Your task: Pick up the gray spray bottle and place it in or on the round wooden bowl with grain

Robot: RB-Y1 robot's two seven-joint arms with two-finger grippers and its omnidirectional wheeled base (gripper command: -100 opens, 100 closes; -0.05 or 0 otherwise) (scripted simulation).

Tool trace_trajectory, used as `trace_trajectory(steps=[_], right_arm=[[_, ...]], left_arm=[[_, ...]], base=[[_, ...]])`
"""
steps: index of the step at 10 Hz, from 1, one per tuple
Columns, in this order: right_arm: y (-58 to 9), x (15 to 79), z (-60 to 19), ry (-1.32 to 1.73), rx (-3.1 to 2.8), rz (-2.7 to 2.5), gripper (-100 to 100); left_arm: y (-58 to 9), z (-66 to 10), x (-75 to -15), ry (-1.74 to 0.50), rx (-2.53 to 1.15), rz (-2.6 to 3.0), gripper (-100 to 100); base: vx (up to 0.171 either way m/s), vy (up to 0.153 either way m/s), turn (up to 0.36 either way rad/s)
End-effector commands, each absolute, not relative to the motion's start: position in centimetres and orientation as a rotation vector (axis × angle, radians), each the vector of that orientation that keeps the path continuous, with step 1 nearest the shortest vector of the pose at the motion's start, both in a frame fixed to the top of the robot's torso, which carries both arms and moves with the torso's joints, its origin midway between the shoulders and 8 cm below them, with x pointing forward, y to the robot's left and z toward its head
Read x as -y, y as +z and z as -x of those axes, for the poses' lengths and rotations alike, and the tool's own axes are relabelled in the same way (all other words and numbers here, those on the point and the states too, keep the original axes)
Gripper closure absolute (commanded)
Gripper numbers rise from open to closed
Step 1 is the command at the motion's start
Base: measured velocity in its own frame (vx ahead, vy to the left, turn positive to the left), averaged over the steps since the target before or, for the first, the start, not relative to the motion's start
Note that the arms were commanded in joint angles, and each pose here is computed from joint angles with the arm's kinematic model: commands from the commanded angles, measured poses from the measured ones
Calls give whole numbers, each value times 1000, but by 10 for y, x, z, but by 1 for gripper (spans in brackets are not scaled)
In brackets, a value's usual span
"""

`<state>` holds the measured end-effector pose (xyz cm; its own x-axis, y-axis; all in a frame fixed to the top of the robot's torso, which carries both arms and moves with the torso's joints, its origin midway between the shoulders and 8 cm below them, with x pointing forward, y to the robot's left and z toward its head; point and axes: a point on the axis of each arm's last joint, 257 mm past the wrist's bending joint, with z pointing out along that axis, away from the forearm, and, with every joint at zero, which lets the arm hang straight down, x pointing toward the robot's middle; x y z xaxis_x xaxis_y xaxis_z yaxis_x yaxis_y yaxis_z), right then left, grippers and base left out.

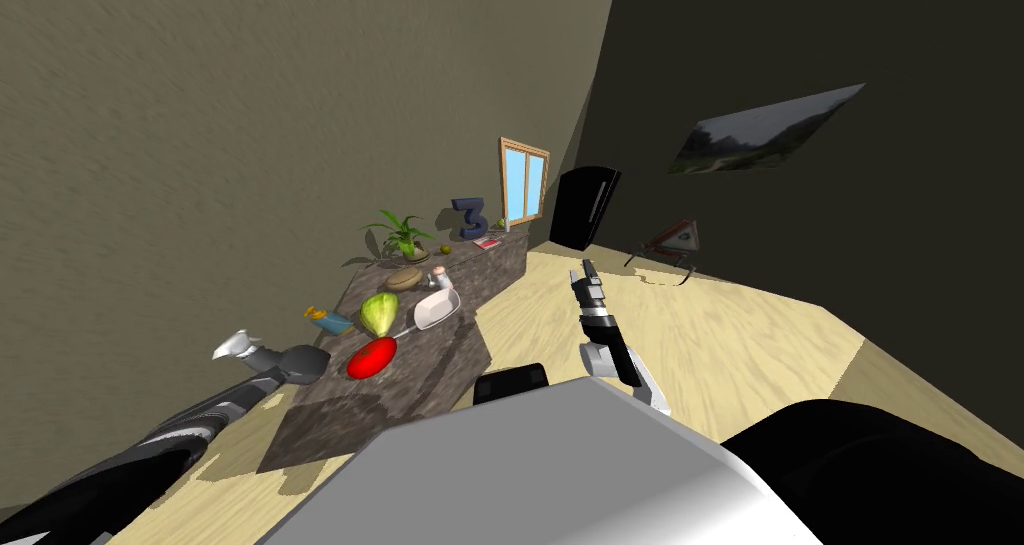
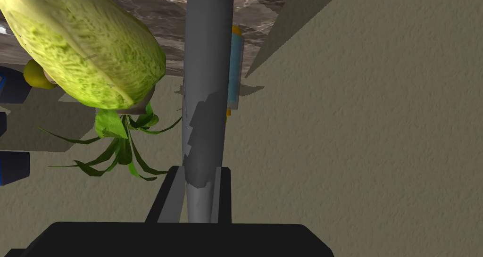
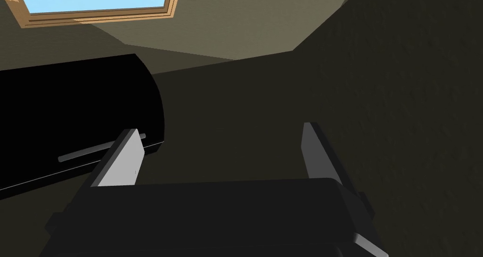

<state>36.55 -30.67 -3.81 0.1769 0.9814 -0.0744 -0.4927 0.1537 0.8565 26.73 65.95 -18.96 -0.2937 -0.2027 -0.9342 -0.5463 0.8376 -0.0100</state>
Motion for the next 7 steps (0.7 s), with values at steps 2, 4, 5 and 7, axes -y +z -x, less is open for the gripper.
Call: trace_trajectory(steps=[2, 4, 5, 7], right_arm=[[-38, 307, -366, 1220, -767, -804, 0], [-38, 307, -365, 1220, -767, -804, 0], [-38, 307, -365, 1220, -767, -804, 0], [-38, 307, -365, 1220, -767, -804, 0]], left_arm=[[-162, -275, -681, 392, -1822, 592, 100], [-162, -273, -675, 395, -1842, 577, -100], [-159, -274, -674, 397, -1847, 574, -100], [-158, -274, -673, 398, -1850, 571, -100]], base=[[-95, -29, -112], [-5, 5, 15], [85, 45, 36], [88, 46, 16]])
